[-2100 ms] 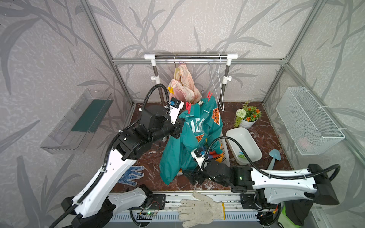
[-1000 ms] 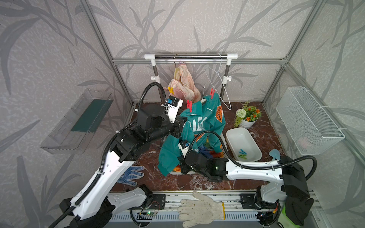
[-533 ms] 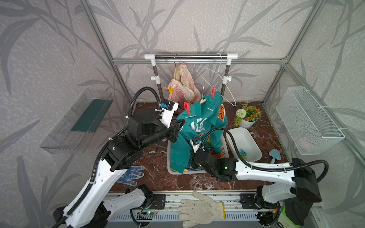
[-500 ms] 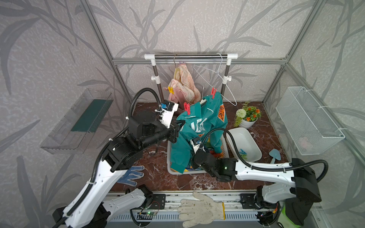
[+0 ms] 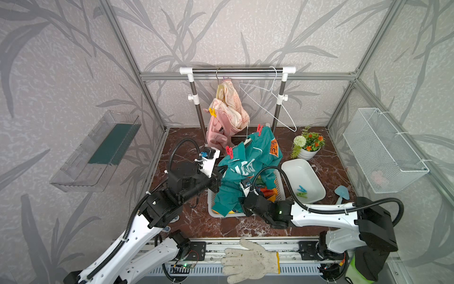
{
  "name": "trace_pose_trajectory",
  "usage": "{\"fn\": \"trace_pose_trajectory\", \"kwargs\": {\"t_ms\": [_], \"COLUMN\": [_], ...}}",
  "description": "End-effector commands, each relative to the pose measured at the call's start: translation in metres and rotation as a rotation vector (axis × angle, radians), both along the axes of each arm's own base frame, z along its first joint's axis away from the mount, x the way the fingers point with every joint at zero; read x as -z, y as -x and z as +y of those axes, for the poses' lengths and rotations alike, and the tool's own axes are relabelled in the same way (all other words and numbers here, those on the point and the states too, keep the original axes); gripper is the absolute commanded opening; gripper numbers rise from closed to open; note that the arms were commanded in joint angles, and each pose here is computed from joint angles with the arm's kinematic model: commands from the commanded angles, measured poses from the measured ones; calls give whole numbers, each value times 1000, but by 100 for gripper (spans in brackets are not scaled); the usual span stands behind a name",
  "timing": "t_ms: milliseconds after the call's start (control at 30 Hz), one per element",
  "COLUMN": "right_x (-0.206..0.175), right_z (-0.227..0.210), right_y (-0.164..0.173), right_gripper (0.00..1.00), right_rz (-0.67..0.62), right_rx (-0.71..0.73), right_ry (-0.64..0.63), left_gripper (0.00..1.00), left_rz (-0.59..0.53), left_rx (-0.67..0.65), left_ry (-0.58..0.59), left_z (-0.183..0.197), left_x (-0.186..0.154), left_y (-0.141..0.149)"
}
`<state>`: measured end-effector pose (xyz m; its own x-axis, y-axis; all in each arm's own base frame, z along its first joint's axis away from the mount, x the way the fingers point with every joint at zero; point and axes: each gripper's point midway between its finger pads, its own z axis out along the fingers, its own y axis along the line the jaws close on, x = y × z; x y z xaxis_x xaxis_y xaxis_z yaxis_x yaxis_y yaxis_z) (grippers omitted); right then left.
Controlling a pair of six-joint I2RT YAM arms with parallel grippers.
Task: Remove the clothespins securing jackets to the hanger
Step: Adjust the jacket in the basket.
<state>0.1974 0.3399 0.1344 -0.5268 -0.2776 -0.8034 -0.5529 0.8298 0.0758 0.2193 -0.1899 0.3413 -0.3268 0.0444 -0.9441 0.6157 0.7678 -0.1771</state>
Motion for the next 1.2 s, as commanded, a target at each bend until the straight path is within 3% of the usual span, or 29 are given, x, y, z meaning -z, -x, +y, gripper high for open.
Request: {"fn": "trace_pose_trajectory", "kwargs": {"t_ms": [0, 200, 467, 667, 1033, 1167], "right_x": [-18, -31, -80, -111, -150, -148], "right_z": [-14, -50, -127, -180, -197, -197], "right_y": [7, 14, -13, -35, -60, -72], "right_gripper": [75, 84, 90, 87, 83, 81], "right_rz": [16, 59, 51, 127, 326, 420], "right_rx": [-14, 35, 251, 398, 526, 567], "right_ry": [7, 43, -161, -321, -457, -504], "left_gripper": [0, 0, 0, 0, 0, 0], "left_rz": [-90, -103, -148, -176, -290, -328], "left_rx": [-35, -66, -60, -30, 5, 25], "left_ry": [28, -42, -82, -150, -293, -364], "left_z": [4, 6, 2, -14, -39, -51], "left_x": [-14, 10, 30, 53, 76, 84], "left_y": [-5, -6, 8, 22, 51, 61]}}
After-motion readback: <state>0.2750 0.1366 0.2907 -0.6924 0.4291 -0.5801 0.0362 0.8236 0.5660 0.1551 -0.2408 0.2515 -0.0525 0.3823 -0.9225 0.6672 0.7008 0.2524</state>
